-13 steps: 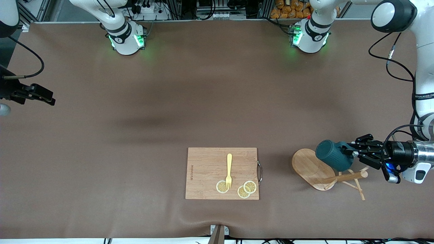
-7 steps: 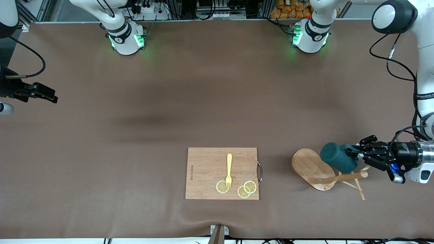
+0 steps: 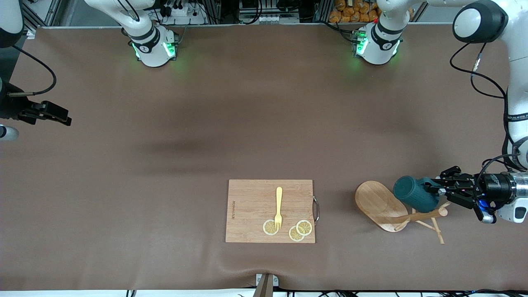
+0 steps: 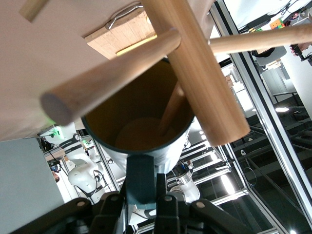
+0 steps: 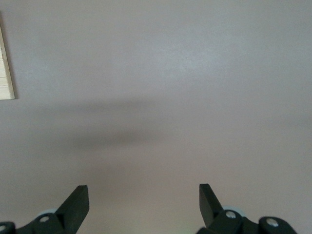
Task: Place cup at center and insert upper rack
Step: 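Tilt the mug and hang it onto a stand peg with the left gripper, then open the left gripper and release the mug handle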
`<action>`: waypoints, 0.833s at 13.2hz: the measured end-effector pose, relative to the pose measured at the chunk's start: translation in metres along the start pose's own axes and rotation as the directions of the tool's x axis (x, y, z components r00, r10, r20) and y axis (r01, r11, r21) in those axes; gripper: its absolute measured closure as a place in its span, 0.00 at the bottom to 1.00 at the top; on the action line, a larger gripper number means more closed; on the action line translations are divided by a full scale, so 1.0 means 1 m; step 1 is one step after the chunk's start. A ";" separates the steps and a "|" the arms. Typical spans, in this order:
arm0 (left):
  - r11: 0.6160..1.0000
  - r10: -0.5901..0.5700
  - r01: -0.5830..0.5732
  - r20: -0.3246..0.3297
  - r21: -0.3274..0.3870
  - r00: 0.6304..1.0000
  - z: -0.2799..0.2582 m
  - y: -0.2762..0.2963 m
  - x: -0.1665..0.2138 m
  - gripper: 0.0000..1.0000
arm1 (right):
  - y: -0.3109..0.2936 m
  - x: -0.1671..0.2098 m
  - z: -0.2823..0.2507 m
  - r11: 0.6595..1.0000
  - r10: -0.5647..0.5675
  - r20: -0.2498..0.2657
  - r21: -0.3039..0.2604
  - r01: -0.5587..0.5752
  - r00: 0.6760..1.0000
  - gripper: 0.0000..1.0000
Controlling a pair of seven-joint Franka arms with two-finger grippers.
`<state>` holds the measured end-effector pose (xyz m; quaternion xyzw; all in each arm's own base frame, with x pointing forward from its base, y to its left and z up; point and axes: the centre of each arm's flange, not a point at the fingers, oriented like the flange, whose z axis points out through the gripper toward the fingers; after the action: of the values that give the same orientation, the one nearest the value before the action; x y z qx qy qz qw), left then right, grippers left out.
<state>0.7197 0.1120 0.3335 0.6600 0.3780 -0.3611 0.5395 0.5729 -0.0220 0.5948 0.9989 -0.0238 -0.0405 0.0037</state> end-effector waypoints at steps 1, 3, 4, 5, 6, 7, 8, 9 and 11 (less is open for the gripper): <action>1.000 0.000 0.000 0.000 -0.001 1.000 -0.001 -0.001 0.001 0.79 | 0.000 0.000 0.000 1.000 0.000 0.001 0.000 0.000 1.000 0.00; 1.000 -0.002 0.002 0.004 -0.009 1.000 -0.001 -0.002 0.004 0.73 | 0.000 0.000 0.001 1.000 0.000 0.001 0.000 0.000 1.000 0.00; 1.000 -0.003 0.003 0.008 -0.016 1.000 -0.002 -0.002 0.005 0.73 | 0.000 0.000 0.001 1.000 0.000 0.001 0.000 0.000 1.000 0.00; 1.000 -0.003 0.003 0.011 -0.021 1.000 -0.002 -0.002 0.005 0.69 | 0.000 0.000 0.001 1.000 0.000 0.001 0.000 0.000 1.000 0.00; 1.000 -0.003 0.003 0.011 -0.022 1.000 -0.002 -0.002 0.005 0.58 | 0.000 0.000 0.001 1.000 0.000 0.001 0.000 0.000 1.000 0.00; 1.000 -0.003 0.003 0.011 -0.022 1.000 -0.002 -0.002 0.005 0.49 | 0.000 0.000 0.001 1.000 0.000 0.001 0.000 0.000 1.000 0.00; 1.000 -0.003 0.003 0.011 -0.022 1.000 -0.002 -0.002 0.005 0.37 | 0.000 0.000 0.001 1.000 0.000 0.001 0.000 0.000 1.000 0.00; 1.000 -0.003 0.003 0.011 -0.022 1.000 -0.002 -0.002 0.005 0.28 | 0.000 0.000 0.001 1.000 0.000 0.001 0.001 0.000 1.000 0.00; 1.000 -0.001 0.002 0.011 -0.022 1.000 -0.003 -0.002 0.005 0.07 | 0.000 0.000 0.001 1.000 0.000 0.001 0.001 0.000 1.000 0.00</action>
<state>0.7207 0.1153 0.3287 0.6518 0.3795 -0.3610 0.5484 0.5733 -0.0219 0.5940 0.9989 -0.0237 -0.0412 0.0033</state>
